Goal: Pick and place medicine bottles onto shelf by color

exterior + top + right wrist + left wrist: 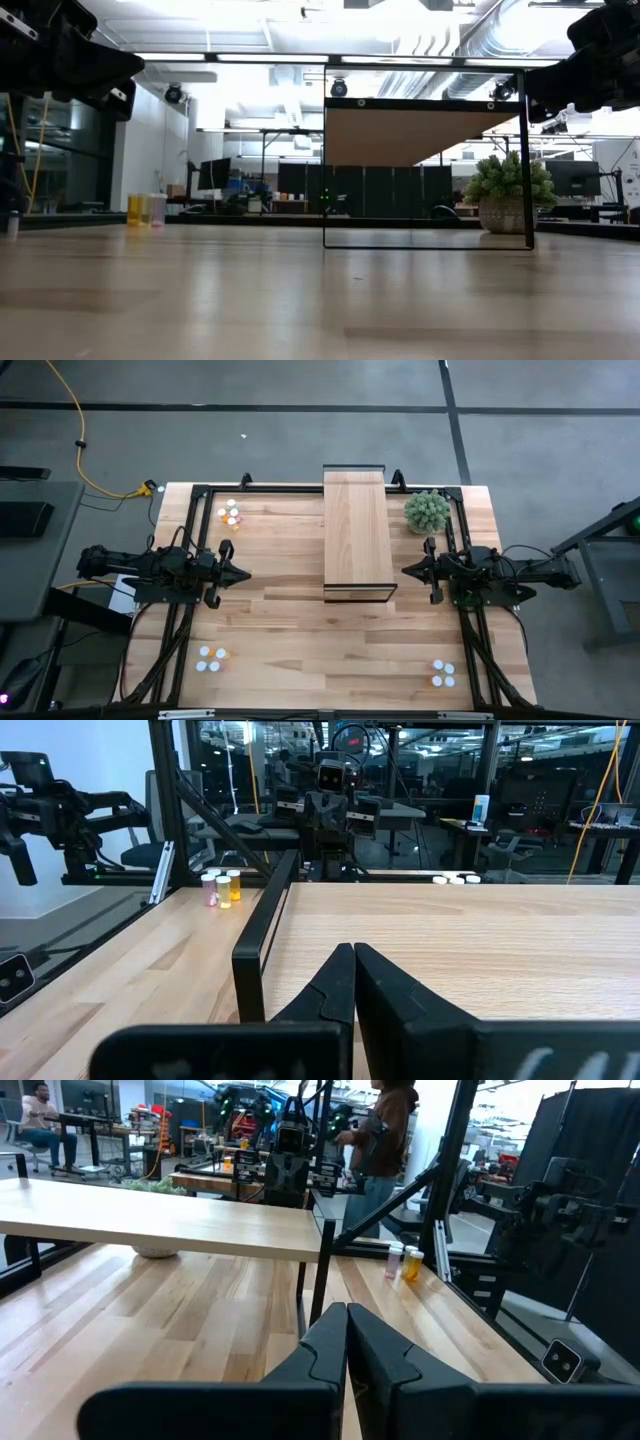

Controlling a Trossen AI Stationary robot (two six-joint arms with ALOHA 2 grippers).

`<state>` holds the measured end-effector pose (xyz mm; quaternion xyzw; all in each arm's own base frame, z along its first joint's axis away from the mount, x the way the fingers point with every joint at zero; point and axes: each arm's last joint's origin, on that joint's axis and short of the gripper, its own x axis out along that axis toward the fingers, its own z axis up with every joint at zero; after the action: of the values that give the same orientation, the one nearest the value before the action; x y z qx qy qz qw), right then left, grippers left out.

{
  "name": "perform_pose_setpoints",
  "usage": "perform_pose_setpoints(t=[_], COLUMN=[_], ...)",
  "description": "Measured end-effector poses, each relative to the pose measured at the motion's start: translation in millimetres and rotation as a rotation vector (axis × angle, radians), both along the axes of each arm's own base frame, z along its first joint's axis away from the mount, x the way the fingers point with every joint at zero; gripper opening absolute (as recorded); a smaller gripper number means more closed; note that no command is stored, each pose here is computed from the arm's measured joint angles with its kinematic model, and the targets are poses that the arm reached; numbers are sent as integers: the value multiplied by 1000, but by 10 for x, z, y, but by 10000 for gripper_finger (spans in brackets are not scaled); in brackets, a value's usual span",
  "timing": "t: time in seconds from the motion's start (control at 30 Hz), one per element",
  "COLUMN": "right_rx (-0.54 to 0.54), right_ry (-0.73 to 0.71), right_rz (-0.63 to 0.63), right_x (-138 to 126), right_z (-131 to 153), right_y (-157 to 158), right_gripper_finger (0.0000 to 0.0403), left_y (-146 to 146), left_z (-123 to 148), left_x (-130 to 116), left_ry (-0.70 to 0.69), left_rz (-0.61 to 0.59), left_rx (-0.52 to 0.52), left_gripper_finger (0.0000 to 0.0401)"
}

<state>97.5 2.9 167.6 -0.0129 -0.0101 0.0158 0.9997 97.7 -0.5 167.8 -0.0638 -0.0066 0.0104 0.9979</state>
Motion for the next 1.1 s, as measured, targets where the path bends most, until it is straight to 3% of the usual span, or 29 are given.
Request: perform_pose_setpoints(t=[0.97, 1.1], right_rx=[0, 0], right_ry=[0, 0], right_rz=[0, 0], right_x=[0, 0], right_z=[0, -1], right_y=[0, 0], right_gripper_finger=[0, 0], left_y=[1, 2], left_z=[2, 97], left_x=[0, -6], left_ry=[-1, -101], left_rz=[1, 1], left_rx=[7, -49], left_gripper_finger=[1, 1])
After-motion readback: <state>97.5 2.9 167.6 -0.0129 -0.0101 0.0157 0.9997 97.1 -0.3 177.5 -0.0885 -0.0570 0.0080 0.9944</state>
